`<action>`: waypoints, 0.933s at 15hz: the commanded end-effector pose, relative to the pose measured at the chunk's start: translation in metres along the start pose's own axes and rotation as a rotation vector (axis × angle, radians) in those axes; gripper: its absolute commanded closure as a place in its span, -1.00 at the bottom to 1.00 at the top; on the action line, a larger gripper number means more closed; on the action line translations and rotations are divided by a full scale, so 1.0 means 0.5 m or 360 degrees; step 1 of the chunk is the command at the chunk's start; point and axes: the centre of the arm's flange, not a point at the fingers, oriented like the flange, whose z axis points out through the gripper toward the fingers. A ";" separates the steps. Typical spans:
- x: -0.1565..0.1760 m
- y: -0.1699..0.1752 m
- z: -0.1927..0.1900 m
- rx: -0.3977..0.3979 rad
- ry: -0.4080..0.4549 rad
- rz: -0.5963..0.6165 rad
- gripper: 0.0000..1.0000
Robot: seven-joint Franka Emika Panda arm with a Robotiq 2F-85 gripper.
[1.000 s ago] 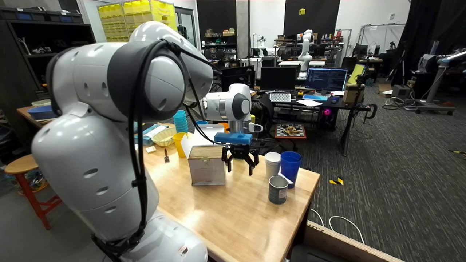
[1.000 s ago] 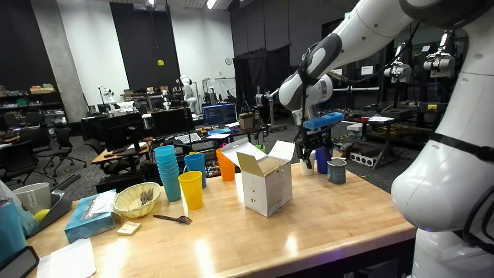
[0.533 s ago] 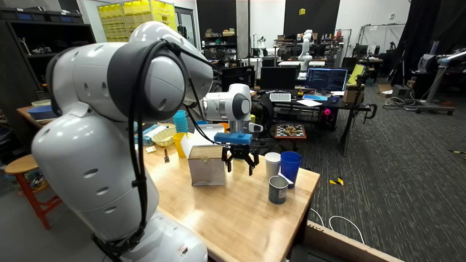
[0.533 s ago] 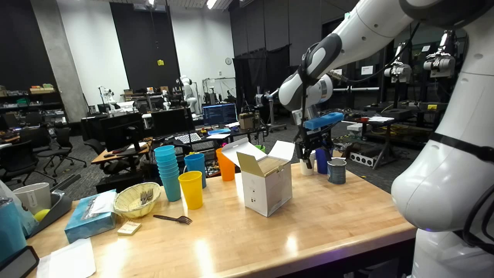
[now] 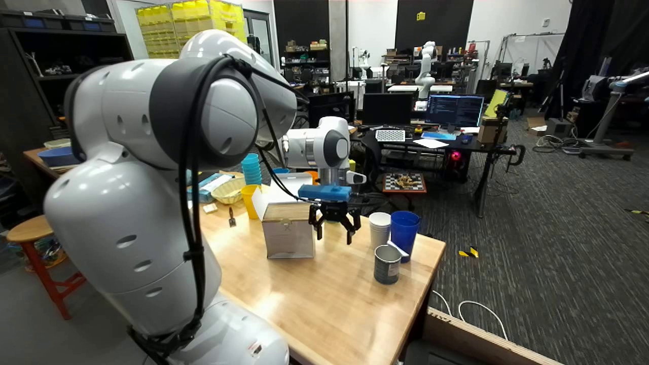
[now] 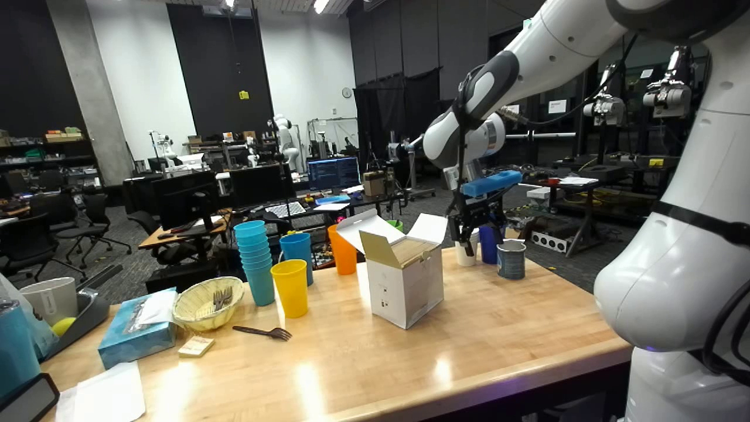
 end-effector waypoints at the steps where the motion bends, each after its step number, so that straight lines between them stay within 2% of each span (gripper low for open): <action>1: 0.000 0.000 0.000 0.0000 0.0000 0.0000 -1.00; 5: 0.009 -0.055 -0.014 0.0021 0.0023 -0.0008 -1.00; 11: -0.026 -0.178 -0.091 -0.0008 0.0226 0.0063 -1.00; 14: -0.055 -0.195 -0.118 -0.0018 0.0313 0.0127 -1.00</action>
